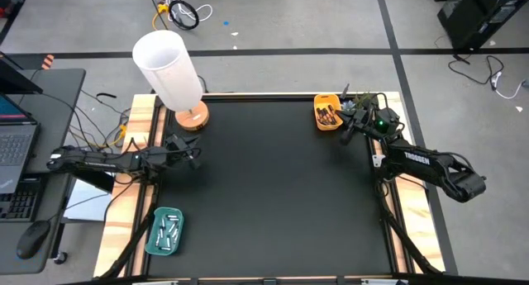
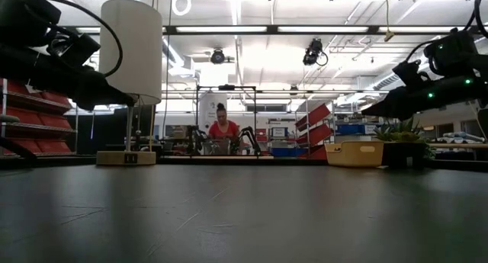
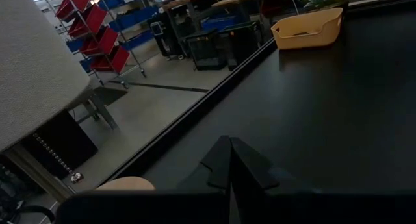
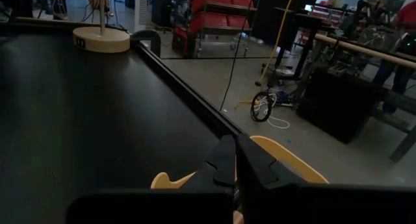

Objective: Sort batteries
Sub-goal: Return to Home Position

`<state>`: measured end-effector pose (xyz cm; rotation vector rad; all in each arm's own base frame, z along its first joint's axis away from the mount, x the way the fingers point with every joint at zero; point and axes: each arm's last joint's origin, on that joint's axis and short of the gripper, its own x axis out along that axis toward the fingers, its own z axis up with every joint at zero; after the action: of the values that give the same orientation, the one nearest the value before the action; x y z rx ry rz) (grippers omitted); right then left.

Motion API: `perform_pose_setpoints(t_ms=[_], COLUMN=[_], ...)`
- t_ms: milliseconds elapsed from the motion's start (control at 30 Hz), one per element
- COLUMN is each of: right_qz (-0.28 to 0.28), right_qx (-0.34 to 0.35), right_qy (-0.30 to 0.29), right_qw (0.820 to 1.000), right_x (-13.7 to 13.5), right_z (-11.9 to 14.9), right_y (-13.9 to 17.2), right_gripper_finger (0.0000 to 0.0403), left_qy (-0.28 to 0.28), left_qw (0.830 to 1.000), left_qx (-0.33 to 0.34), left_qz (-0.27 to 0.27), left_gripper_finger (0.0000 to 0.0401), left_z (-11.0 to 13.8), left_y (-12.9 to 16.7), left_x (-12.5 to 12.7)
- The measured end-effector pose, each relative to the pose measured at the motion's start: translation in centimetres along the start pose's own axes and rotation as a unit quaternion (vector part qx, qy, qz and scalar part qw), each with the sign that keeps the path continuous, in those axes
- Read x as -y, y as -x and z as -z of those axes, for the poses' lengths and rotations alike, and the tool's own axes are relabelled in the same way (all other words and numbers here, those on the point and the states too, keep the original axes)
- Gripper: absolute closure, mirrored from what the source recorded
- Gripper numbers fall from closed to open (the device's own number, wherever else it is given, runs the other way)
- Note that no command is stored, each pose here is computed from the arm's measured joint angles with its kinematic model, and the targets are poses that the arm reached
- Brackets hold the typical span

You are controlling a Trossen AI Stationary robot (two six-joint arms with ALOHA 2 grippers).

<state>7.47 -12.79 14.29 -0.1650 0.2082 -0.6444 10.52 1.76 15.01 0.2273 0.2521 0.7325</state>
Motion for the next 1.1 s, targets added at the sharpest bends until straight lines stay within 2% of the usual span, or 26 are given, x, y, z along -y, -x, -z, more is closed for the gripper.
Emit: perform_pose_setpoints(t_ms=[1100], right_qz=[0.000], right_qx=[0.000], right_qy=[0.000], right_qw=[1.000], right_x=[0.00], right_z=[0.00], right_y=[0.00], right_gripper_finger=[0.0401], left_qy=[0.000], left_qw=[1.000], left_qx=[0.000], left_qz=[0.000], left_gripper_finger=[0.0385], left_z=[0.00], left_y=[0.00], left_x=[0.00])
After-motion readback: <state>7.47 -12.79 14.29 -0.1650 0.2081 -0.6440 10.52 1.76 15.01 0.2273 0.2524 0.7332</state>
